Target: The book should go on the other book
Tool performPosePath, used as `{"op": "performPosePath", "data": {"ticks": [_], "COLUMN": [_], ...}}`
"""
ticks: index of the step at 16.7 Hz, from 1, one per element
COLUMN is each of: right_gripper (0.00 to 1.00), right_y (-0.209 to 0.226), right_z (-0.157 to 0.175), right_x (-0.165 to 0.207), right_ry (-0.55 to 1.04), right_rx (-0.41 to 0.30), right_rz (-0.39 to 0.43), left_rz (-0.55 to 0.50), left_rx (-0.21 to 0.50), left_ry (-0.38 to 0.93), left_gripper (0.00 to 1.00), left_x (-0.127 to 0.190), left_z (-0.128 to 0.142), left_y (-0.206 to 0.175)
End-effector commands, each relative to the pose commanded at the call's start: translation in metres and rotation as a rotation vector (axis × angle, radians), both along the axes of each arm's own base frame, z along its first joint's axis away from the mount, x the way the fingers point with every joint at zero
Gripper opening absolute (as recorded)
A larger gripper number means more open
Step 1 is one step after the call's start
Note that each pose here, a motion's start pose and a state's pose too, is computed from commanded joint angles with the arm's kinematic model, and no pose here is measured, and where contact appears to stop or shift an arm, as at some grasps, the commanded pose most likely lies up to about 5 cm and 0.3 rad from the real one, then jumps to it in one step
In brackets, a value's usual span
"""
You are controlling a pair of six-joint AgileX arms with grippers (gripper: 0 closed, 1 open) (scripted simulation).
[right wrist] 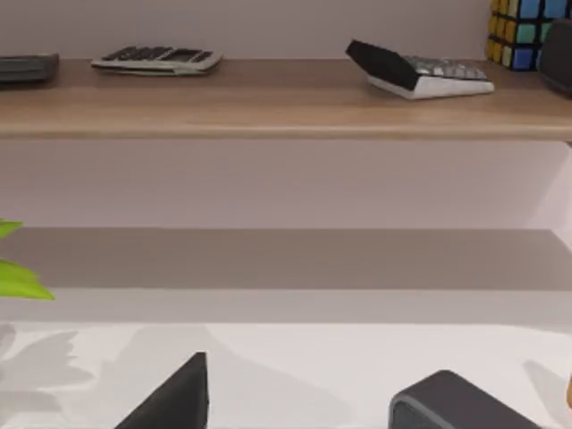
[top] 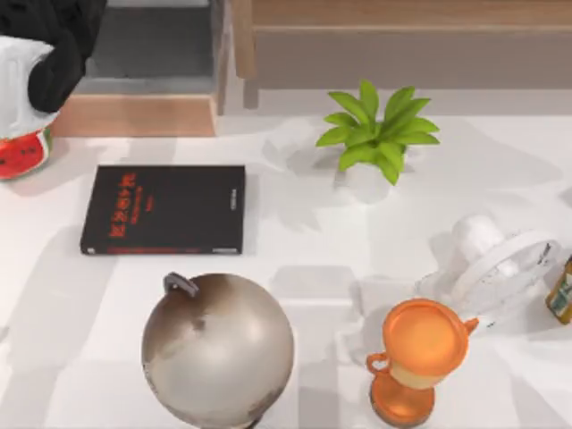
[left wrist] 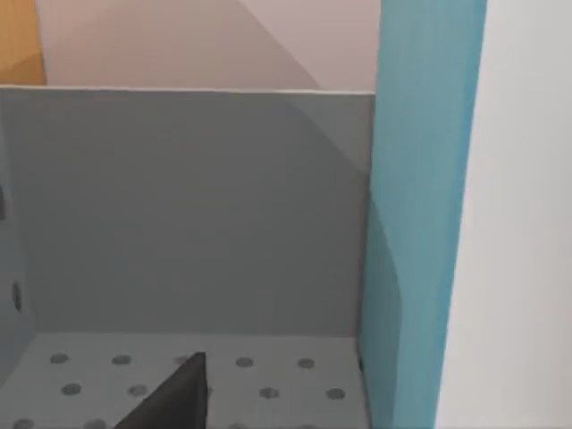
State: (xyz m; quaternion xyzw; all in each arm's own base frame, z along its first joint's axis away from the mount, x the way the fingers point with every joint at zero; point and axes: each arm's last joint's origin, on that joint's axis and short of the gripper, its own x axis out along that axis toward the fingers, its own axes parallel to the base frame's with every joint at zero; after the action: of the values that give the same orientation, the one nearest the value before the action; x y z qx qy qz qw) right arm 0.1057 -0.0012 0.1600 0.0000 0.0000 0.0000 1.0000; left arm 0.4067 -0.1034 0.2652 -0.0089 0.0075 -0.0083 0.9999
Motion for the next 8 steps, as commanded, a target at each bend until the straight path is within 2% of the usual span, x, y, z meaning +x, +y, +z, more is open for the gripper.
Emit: {"op": "performPosePath", "data": {"ticks": [3, 8], "right_gripper": [1.0, 1.0], "right_y": [0.0, 0.0], "right_z": [0.0, 0.0], "right_x": [0.0, 0.0], "right_ry": [0.0, 0.0], "right_rx": [0.0, 0.0], "right_rz": [0.0, 0.0], "left_rz": [0.0, 0.0], "left_rx": [-0.002, -0.003], "left_ry": [-0.007, -0.01], "left_gripper": [1.0, 1.0], "left_x": [0.022, 0.026], "left_z": [-0.015, -0.017], "left_y": [-0.013, -0.016]}}
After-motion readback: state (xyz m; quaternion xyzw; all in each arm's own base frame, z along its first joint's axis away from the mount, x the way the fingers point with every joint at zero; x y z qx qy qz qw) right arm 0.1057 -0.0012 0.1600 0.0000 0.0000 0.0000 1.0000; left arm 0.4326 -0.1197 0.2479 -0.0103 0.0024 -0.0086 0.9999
